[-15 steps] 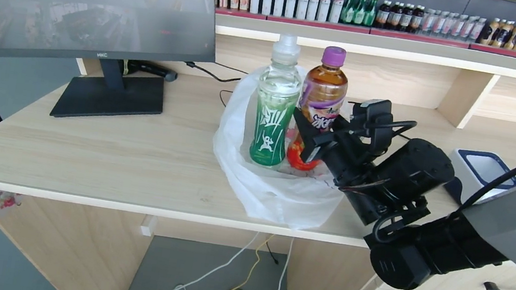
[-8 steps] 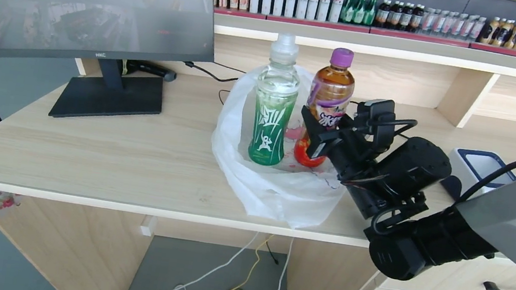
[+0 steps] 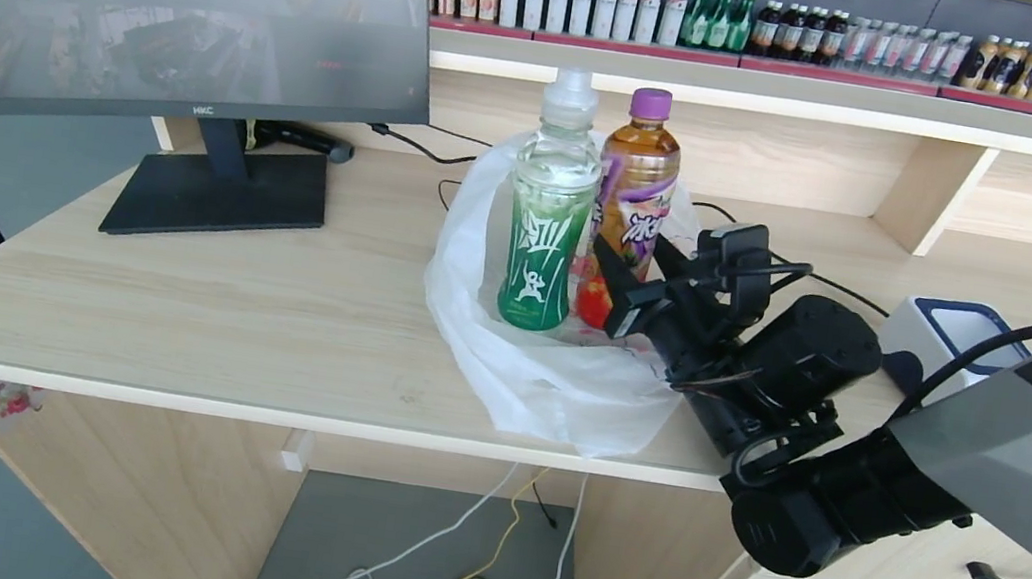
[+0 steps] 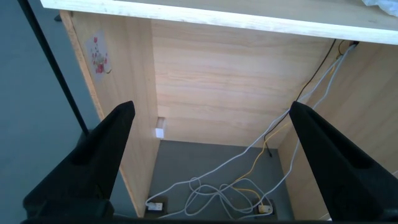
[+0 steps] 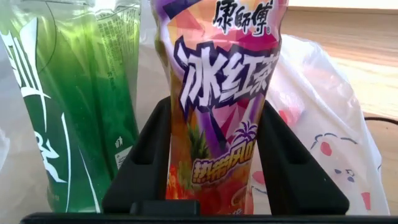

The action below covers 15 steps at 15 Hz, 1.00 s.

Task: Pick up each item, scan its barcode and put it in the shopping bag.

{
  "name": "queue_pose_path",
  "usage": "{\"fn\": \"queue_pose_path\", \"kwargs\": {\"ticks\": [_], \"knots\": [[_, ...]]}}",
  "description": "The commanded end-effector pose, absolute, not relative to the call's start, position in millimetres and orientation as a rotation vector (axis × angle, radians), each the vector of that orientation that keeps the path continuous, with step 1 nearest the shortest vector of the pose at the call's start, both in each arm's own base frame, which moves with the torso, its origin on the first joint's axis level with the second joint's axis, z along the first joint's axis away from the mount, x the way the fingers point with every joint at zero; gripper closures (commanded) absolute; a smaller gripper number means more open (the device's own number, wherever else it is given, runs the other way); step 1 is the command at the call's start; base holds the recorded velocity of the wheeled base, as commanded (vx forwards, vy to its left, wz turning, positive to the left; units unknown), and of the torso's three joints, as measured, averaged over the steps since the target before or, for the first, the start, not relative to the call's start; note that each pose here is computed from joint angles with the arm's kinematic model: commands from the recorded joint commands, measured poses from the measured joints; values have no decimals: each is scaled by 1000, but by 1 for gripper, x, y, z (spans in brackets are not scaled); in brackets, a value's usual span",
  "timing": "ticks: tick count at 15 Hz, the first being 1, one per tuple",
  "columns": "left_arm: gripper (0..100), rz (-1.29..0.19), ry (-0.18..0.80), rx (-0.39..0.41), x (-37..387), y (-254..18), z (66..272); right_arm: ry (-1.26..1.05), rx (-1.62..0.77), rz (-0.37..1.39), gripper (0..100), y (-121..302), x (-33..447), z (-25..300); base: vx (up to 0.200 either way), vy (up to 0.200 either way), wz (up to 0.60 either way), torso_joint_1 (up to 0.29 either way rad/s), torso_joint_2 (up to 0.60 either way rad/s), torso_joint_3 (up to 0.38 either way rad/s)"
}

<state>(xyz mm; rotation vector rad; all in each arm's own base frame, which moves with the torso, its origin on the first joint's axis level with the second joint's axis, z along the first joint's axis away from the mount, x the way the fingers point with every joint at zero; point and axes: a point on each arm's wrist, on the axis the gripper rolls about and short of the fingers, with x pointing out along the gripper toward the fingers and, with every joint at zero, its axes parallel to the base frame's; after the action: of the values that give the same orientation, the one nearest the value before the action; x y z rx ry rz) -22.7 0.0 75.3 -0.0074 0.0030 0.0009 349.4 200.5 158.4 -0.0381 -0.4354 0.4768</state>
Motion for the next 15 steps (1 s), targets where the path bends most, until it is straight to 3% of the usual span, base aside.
{"fn": "queue_pose_path", "kwargs": {"ticks": [1, 15], "knots": [[0, 2, 3, -8, -23, 0, 75, -424, -42, 478, 100, 202, 351, 154, 0, 0, 0, 0, 0, 0], [0, 2, 3, -8, -23, 0, 75, -411, -43, 478, 100, 195, 341, 157, 0, 0, 0, 0, 0, 0]]}}
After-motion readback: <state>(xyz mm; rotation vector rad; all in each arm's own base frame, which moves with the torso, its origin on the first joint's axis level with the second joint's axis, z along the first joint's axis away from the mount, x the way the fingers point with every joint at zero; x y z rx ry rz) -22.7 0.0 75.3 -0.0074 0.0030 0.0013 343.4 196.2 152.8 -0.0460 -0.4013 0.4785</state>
